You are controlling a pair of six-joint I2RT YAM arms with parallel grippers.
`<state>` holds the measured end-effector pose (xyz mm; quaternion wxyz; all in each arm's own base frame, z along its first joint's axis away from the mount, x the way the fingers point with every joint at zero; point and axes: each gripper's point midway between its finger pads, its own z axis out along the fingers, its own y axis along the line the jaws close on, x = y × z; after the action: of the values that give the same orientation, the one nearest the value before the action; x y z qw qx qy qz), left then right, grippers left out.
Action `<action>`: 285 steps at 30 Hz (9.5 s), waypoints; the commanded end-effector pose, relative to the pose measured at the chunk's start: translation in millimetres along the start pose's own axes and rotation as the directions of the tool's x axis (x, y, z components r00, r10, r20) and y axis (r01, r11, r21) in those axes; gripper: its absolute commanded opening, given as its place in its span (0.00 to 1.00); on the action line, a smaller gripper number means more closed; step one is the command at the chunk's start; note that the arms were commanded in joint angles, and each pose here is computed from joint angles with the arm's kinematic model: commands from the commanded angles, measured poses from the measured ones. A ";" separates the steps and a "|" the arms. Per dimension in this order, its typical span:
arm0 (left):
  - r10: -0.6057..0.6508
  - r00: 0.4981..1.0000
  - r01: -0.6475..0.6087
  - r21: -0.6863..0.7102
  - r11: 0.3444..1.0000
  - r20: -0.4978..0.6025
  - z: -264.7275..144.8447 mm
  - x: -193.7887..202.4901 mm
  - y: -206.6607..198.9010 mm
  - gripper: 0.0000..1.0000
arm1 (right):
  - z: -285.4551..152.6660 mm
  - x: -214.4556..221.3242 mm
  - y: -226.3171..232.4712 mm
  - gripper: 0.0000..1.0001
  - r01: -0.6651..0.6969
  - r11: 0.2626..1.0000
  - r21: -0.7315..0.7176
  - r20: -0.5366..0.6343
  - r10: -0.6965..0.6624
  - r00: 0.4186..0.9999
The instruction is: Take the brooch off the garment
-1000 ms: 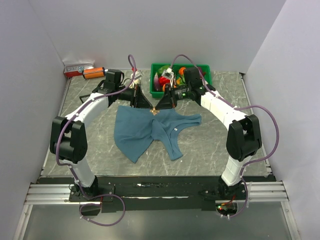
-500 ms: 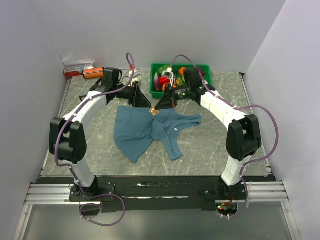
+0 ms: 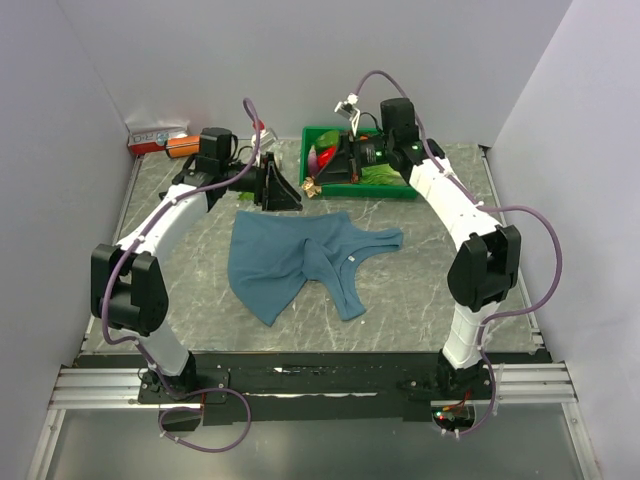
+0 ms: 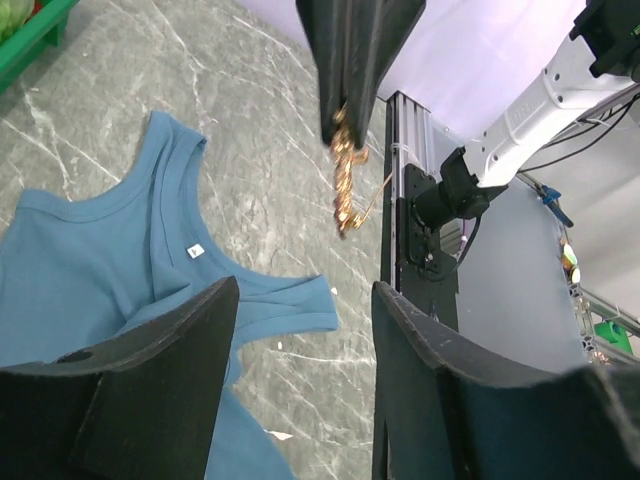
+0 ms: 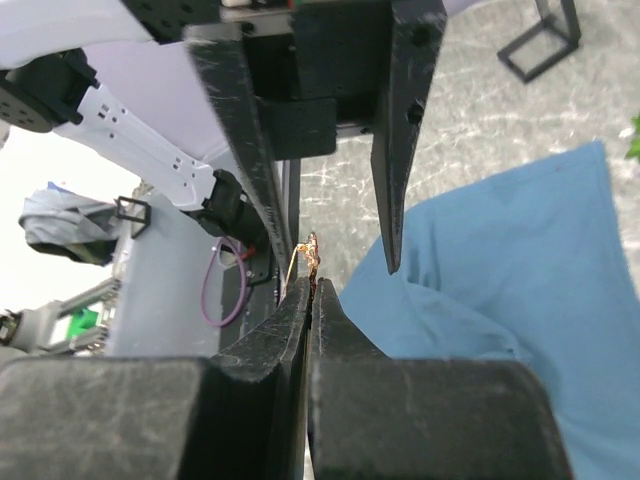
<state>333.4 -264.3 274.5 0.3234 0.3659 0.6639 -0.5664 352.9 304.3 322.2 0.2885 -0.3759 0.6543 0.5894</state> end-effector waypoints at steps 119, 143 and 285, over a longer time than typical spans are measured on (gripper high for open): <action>0.188 0.978 -0.185 0.041 0.982 -0.092 4.5 35.9 -42.8 0.60 | 25.5 67.4 38.1 0.00 -0.104 0.993 -0.057 -0.109 0.098 0.989; 0.203 0.970 -0.197 0.063 0.978 -0.130 17.2 41.6 -45.5 0.37 | 32.0 78.2 21.6 0.00 -0.208 0.976 -0.059 -0.114 0.200 0.973; 0.422 0.904 -0.390 -0.270 0.880 0.071 -59.1 -79.0 -42.8 0.62 | 18.8 13.9 43.3 0.00 0.481 0.873 0.078 -0.117 -0.471 0.874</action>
<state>340.9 -192.9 315.5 0.4624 0.3890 0.6841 -0.4084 298.9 321.5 322.2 0.3828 -0.5309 0.5943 0.4673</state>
